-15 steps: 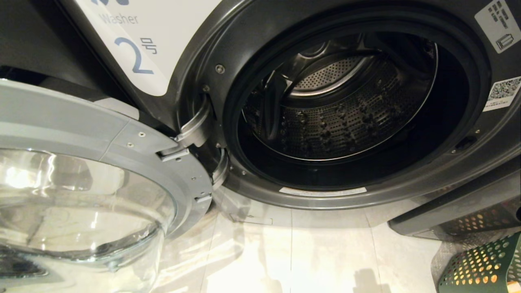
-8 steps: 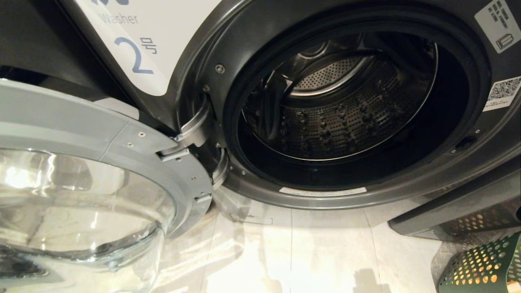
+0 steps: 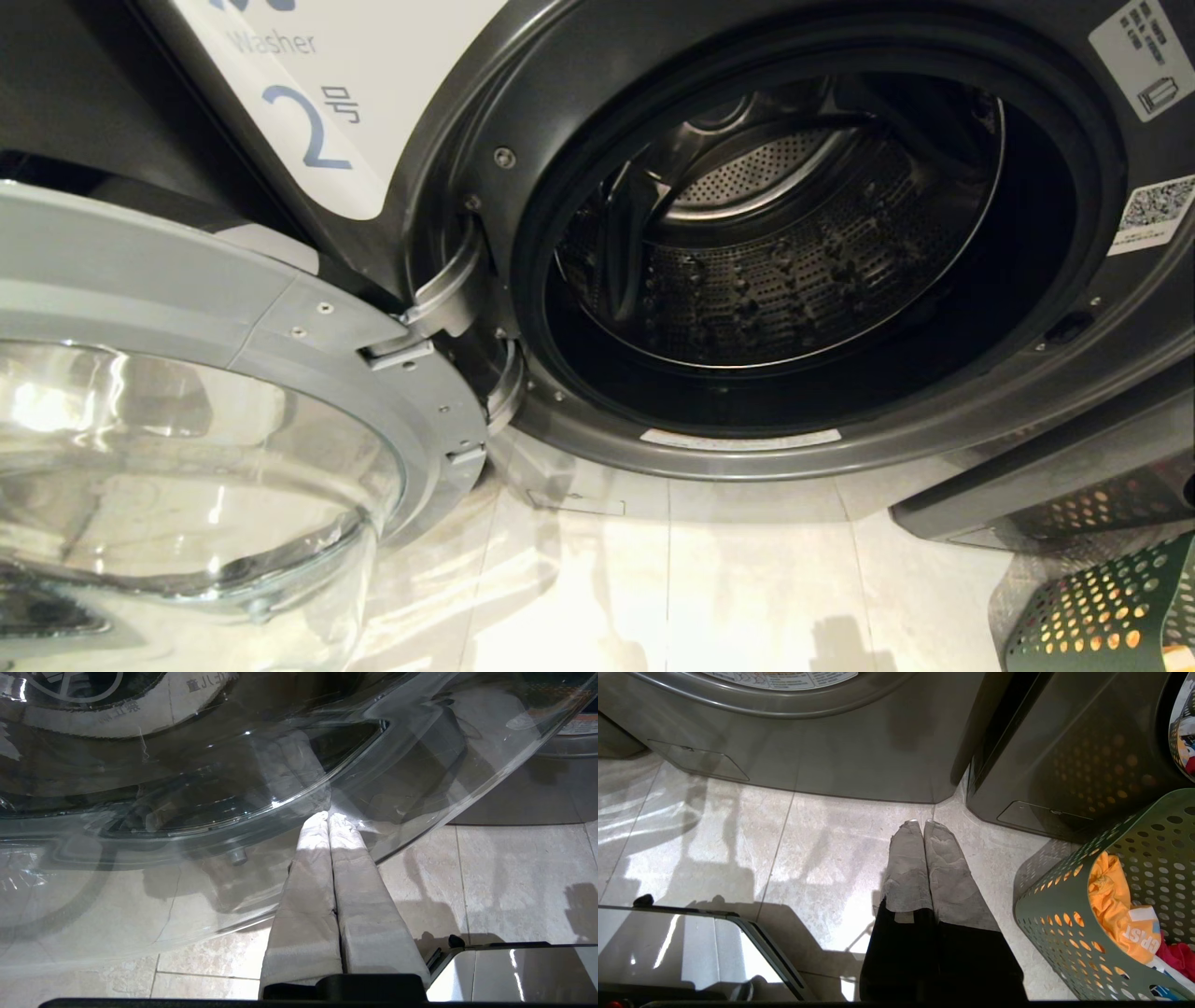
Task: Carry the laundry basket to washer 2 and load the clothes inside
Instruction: Place the clothes into the washing machine
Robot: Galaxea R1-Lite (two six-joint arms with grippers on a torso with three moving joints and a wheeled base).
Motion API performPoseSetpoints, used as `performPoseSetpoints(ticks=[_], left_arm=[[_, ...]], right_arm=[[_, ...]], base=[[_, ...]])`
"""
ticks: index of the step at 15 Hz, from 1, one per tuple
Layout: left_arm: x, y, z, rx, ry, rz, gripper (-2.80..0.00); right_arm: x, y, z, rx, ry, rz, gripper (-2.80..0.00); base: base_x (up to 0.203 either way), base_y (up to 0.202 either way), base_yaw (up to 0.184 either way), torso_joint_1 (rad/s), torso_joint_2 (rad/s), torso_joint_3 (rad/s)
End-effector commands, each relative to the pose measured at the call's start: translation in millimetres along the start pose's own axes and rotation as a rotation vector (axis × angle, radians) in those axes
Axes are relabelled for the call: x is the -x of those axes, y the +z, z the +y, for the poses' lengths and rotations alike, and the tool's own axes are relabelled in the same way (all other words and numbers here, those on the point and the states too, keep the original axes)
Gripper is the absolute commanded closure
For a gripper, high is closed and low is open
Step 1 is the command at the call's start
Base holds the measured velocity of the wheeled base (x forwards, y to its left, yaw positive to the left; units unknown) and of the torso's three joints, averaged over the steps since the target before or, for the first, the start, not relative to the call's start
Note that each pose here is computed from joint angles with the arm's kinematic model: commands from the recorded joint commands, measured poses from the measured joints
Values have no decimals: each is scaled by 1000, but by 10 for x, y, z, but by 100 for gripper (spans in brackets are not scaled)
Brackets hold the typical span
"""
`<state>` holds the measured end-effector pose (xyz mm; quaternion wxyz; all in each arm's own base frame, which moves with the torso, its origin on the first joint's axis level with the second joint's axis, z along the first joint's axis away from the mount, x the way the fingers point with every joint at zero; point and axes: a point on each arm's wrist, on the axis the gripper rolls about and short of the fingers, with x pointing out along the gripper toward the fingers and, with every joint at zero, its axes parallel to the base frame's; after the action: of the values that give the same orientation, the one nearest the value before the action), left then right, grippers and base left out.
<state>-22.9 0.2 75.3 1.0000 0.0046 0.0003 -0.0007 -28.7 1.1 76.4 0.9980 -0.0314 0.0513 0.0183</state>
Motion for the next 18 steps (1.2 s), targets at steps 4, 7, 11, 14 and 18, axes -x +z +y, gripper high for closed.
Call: performPoseSetpoints(ticks=[4,7,11,14,18], left_arm=[[0,0,0,0,0,-1,0],[0,-1,0,0,0,1,0],[0,0,0,0,0,-1,0],[0,0,0,0,0,-1,0],[0,0,0,0,0,-1,0]], right_arm=[[-1,-1,0,1,1,2,0],[-1,-1,0,1,1,2,0],[-1,-1,0,1,1,2,0],[-1,-1,0,1,1,2,0],[-1,-1,0,1,1,2,0]], base=[[0,0,0,0,0,0],[0,0,0,0,0,0],[0,0,0,0,0,0],[0,0,0,0,0,0],[0,0,0,0,0,0]])
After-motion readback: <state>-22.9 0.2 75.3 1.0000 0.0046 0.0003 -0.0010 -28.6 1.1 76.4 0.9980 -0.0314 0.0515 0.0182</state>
